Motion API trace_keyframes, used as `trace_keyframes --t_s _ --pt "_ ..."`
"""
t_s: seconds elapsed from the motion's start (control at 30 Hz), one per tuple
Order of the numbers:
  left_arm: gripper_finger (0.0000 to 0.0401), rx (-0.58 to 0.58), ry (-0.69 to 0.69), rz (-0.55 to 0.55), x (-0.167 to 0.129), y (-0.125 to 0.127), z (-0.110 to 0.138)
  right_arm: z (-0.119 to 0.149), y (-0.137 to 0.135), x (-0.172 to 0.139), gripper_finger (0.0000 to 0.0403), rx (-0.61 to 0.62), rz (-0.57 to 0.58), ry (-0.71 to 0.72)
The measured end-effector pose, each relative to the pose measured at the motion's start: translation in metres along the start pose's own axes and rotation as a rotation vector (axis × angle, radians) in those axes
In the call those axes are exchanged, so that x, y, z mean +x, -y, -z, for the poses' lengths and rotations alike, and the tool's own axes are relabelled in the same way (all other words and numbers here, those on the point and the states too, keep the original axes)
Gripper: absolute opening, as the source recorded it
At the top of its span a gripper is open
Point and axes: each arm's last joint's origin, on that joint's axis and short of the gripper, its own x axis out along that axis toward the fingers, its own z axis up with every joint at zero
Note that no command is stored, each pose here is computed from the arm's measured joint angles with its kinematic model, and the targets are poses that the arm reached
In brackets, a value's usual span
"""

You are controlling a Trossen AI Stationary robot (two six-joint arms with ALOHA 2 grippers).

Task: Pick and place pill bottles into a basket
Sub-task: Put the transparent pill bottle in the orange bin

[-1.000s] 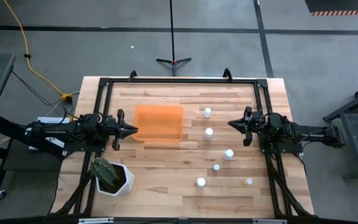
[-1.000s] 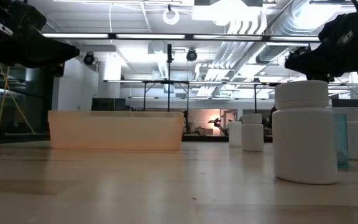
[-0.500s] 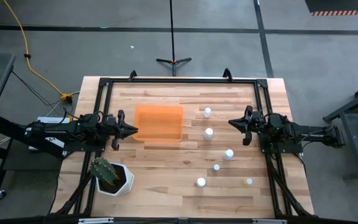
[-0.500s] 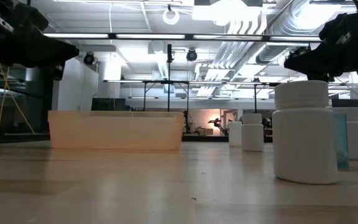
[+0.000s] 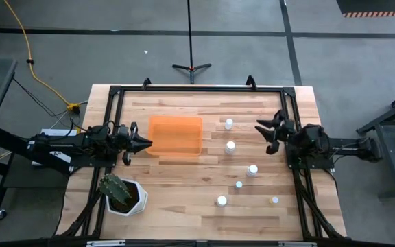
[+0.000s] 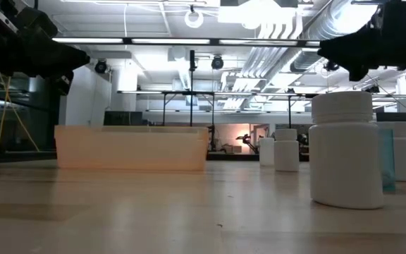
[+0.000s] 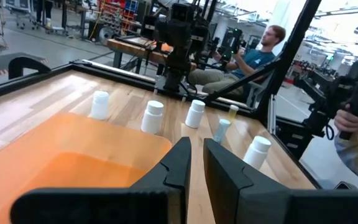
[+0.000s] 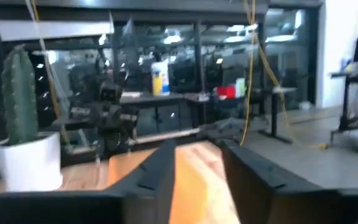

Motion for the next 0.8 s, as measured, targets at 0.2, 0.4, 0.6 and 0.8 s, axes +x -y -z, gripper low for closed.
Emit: trace_keyframes --t_s 0.2,0.4,0.6,0.8 --pt "0.0079 -0.058 -0.001 0.002 0.0 0.0 0.0 -0.008 -0.001 0.007 0.0213 -0.038 0.03 0.089" --pt "0.0079 0.015 0.001 -0.002 0.0 0.0 0.0 -0.018 -0.005 0.019 0.0227 -0.041 0.0 0.139" --pt "0.0079 0.044 0.017 -0.038 0.0 -0.001 -0.001 -0.043 -0.015 0.057 0.0217 -0.126 0.021 -0.022" --pt "0.0079 0.056 0.02 -0.047 0.0 -0.001 -0.001 -0.057 -0.019 0.094 0.0217 -0.219 0.208 -0.313"
